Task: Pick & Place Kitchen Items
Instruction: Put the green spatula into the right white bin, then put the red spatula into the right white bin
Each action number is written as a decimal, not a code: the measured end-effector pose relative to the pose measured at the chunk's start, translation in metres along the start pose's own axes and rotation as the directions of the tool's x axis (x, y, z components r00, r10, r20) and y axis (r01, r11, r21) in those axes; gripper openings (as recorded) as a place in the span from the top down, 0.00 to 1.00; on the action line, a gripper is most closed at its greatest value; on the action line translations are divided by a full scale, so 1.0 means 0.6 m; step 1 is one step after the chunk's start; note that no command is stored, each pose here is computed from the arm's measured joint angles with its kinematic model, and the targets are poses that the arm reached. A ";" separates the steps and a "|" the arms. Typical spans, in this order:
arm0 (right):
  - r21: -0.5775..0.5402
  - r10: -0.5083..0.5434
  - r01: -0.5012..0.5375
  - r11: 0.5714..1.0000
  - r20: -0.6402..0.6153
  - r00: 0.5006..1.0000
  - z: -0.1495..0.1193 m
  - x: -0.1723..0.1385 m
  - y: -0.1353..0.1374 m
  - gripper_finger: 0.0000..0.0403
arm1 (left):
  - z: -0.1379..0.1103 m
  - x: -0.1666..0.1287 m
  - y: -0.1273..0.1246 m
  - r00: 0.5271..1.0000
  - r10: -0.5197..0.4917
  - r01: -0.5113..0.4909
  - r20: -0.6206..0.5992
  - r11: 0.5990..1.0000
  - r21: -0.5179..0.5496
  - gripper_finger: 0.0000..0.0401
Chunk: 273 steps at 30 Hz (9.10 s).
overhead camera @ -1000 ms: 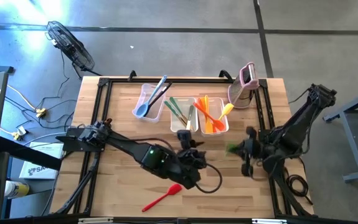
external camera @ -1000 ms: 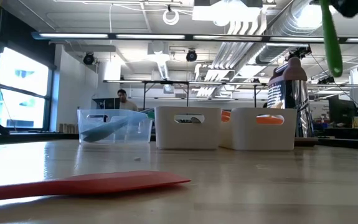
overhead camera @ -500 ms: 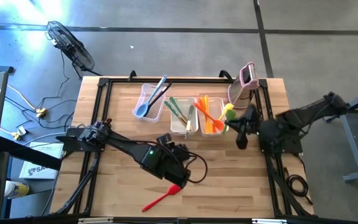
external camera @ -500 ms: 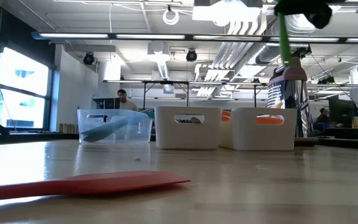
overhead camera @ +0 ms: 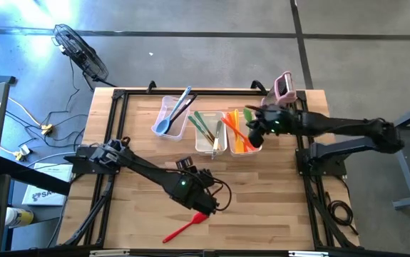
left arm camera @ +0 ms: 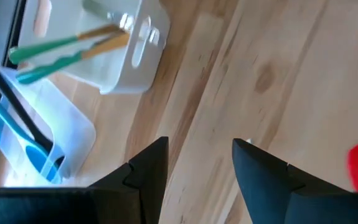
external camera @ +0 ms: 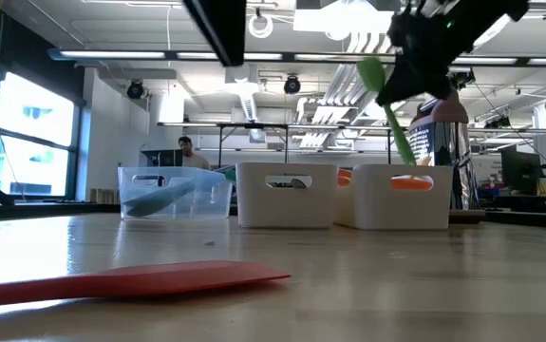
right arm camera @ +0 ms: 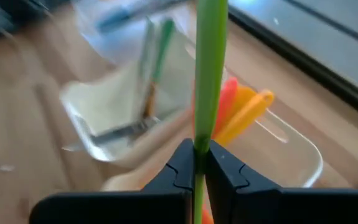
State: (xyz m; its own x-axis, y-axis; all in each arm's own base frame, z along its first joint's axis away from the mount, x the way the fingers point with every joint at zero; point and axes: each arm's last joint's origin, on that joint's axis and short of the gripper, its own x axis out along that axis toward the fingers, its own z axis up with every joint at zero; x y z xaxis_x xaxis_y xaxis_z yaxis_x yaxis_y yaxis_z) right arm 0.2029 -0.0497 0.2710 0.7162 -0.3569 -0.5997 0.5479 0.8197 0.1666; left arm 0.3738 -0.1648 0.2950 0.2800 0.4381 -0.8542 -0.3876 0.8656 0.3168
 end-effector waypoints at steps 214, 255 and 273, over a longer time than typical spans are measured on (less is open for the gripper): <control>-0.151 0.129 -0.180 0.972 -0.298 0.946 -0.132 -0.137 0.079 0.42 | -0.098 0.211 -0.205 0.861 -0.295 0.151 -0.414 0.926 -0.345 0.96; -0.268 0.604 -0.602 0.752 -0.083 0.792 -0.158 -0.220 0.188 0.42 | 0.158 -0.110 -0.119 0.457 -0.236 0.335 0.857 0.939 0.080 0.96; -0.418 0.620 -0.542 0.729 0.070 0.781 -0.164 -0.203 0.249 0.43 | 0.203 -0.102 -0.082 0.334 -0.249 0.378 0.909 0.919 0.113 0.96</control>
State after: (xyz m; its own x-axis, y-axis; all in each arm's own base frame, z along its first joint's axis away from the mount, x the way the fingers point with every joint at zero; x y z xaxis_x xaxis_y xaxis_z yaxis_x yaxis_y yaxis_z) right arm 0.1552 0.1600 0.2920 0.9296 0.1986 -0.3105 -0.1693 0.9784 0.1189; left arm 0.4826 -0.2047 0.3815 0.9885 0.1505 0.0108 -0.1507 0.9885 0.0148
